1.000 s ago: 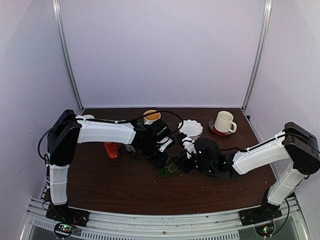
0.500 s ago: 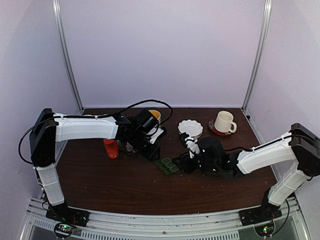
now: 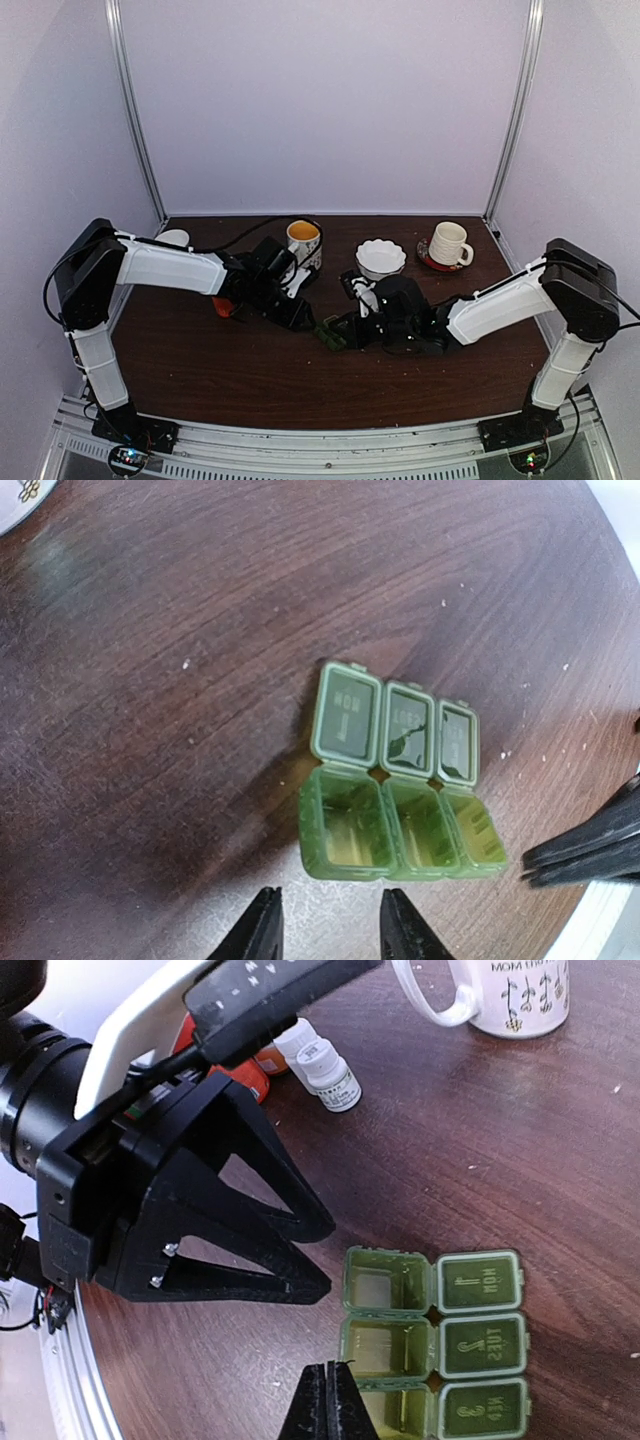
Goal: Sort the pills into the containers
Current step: Pick up the pill bottle from the center of the board.
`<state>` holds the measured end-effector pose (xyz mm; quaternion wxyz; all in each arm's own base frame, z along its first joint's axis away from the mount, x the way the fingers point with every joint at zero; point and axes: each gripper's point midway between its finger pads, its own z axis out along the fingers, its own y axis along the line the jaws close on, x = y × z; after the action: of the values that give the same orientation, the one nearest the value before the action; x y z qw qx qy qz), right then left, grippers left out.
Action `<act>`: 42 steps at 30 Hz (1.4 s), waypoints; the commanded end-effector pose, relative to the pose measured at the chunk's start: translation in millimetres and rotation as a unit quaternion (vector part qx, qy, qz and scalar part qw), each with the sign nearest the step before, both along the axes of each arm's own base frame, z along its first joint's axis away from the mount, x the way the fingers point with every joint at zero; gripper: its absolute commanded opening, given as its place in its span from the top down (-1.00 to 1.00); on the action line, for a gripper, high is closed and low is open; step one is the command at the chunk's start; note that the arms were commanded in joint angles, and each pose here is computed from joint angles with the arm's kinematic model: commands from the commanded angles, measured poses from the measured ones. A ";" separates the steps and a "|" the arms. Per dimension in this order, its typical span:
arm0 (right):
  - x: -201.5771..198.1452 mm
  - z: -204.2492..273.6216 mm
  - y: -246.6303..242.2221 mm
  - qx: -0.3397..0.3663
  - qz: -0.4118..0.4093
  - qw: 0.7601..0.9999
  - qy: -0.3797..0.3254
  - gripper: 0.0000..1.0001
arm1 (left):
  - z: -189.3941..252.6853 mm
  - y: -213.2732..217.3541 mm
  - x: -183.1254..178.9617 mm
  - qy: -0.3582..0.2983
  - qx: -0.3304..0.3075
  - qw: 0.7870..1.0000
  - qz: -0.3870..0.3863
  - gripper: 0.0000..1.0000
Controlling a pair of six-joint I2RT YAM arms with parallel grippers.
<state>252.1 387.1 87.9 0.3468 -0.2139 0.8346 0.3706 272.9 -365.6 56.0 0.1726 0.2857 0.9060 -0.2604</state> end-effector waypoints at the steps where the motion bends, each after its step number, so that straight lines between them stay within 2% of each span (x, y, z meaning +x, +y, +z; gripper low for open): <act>1: 0.6 -1.9 16.1 0.034 0.000 0.999 0.024 1.00 | 13.9 -13.2 14.1 -0.019 -0.053 0.998 0.013 0.28; 16: -4.0 -36.8 22.1 0.029 -0.002 0.998 0.059 1.00 | 2.5 -6.2 22.1 -0.014 -0.051 0.998 0.036 0.27; 30: -2.9 -47.6 26.3 0.021 0.000 0.997 0.070 1.00 | -31.4 -3.5 6.1 0.023 -0.049 0.998 0.026 0.47; 33: -2.4 -43.3 25.4 0.036 -0.006 0.997 0.073 1.00 | -34.7 -2.7 4.5 0.026 -0.048 0.998 0.025 0.48; 42: 11.8 8.1 34.9 0.158 -0.032 0.985 0.061 1.00 | -32.6 -0.2 0.0 0.027 -0.048 0.998 0.027 0.49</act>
<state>255.7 417.5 65.9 0.3109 -0.1406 0.8263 0.4481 274.9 -367.1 24.2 0.1679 0.2502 0.9047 -0.3011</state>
